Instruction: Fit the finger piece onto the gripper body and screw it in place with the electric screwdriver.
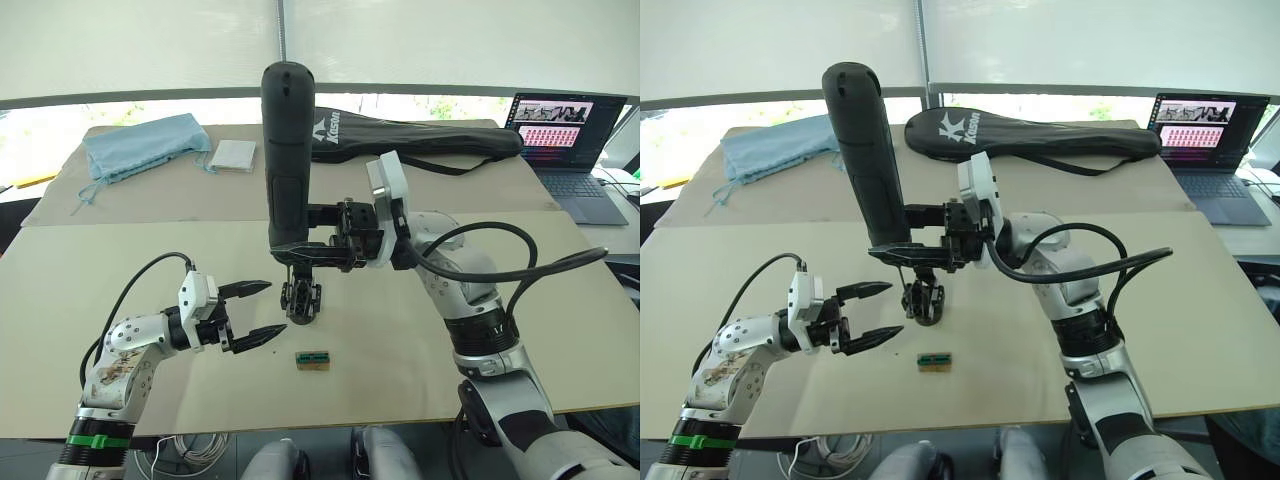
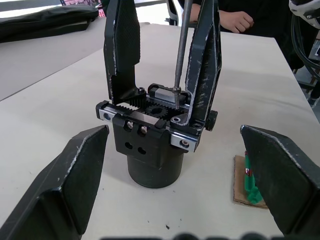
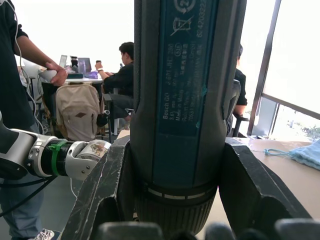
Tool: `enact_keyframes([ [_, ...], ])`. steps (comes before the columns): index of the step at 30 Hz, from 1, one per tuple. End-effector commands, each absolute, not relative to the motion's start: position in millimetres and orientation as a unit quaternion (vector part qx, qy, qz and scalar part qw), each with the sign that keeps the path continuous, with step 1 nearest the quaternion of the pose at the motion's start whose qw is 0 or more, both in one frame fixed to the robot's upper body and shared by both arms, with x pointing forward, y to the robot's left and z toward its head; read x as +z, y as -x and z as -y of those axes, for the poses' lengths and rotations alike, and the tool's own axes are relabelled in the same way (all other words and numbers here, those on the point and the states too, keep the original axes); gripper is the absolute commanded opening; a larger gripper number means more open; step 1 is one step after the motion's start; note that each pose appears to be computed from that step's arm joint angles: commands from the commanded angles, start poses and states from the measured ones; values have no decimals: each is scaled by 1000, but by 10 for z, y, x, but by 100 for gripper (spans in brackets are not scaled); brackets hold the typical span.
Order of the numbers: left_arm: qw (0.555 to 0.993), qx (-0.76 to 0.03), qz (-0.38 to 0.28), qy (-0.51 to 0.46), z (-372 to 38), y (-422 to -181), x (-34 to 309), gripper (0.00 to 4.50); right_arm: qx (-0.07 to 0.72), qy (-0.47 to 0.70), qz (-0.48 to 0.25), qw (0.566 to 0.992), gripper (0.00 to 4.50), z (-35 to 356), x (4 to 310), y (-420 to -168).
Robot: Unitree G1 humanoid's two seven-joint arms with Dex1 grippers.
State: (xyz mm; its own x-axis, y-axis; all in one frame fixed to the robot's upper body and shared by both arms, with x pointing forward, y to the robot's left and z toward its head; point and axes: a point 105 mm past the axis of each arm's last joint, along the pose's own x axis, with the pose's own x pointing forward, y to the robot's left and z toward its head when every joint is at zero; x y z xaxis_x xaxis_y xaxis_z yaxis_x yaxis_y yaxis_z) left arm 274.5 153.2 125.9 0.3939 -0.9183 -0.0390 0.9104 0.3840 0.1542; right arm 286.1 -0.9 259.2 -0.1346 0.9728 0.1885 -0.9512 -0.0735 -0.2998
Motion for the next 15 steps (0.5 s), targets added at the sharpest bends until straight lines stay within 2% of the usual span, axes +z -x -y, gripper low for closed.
enact_keyframes([
  [1,827,-554,43,-89,-1495,-2743,1329,450,733,38,212,646,193,13,2700,-2793],
  [15,827,-554,42,-87,-1487,-2743,1303,450,732,40,203,649,193,24,2647,-2811],
])
